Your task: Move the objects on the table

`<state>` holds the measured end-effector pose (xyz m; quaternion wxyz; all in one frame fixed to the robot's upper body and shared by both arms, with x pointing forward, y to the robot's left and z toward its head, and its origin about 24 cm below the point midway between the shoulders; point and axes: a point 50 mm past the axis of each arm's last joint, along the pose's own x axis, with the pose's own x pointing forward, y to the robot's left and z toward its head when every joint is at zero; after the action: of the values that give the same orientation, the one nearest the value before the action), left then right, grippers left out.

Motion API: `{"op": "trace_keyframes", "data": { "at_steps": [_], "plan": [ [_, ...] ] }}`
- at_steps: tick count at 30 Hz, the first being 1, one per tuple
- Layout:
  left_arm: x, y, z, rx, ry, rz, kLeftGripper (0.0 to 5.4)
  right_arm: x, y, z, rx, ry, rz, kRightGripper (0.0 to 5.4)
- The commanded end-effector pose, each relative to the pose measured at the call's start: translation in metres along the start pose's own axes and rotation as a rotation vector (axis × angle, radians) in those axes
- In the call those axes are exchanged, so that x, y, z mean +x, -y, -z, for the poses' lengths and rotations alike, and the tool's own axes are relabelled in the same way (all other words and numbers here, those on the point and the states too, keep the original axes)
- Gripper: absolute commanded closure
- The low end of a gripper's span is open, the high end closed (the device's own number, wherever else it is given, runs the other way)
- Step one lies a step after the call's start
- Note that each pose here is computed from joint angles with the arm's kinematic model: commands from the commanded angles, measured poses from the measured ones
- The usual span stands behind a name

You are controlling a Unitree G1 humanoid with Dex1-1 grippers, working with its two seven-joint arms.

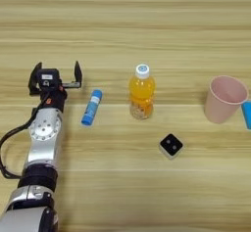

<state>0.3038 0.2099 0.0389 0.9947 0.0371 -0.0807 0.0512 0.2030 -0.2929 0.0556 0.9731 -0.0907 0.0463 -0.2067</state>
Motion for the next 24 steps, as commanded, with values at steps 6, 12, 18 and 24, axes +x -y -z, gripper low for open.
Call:
{"op": "trace_keyframes", "data": {
  "at_steps": [6, 12, 18, 24],
  "plan": [
    [-0.003, 0.010, -0.006, -0.006, 0.037, 0.082, 0.00, 0.011, 0.002, 0.014, 0.027, 0.028, 0.115, 0.03],
    [-0.011, 0.027, -0.020, -0.035, 0.104, 0.227, 0.00, 0.016, -0.001, 0.020, 0.018, 0.035, 0.119, 0.03],
    [-0.021, 0.029, -0.028, -0.049, 0.100, 0.318, 0.00, 0.020, -0.004, 0.022, 0.017, 0.040, 0.118, 0.03],
    [-0.040, 0.020, -0.032, -0.004, 0.068, 0.370, 0.00, 0.020, -0.008, 0.022, 0.019, 0.045, 0.119, 0.03]
  ]
}}
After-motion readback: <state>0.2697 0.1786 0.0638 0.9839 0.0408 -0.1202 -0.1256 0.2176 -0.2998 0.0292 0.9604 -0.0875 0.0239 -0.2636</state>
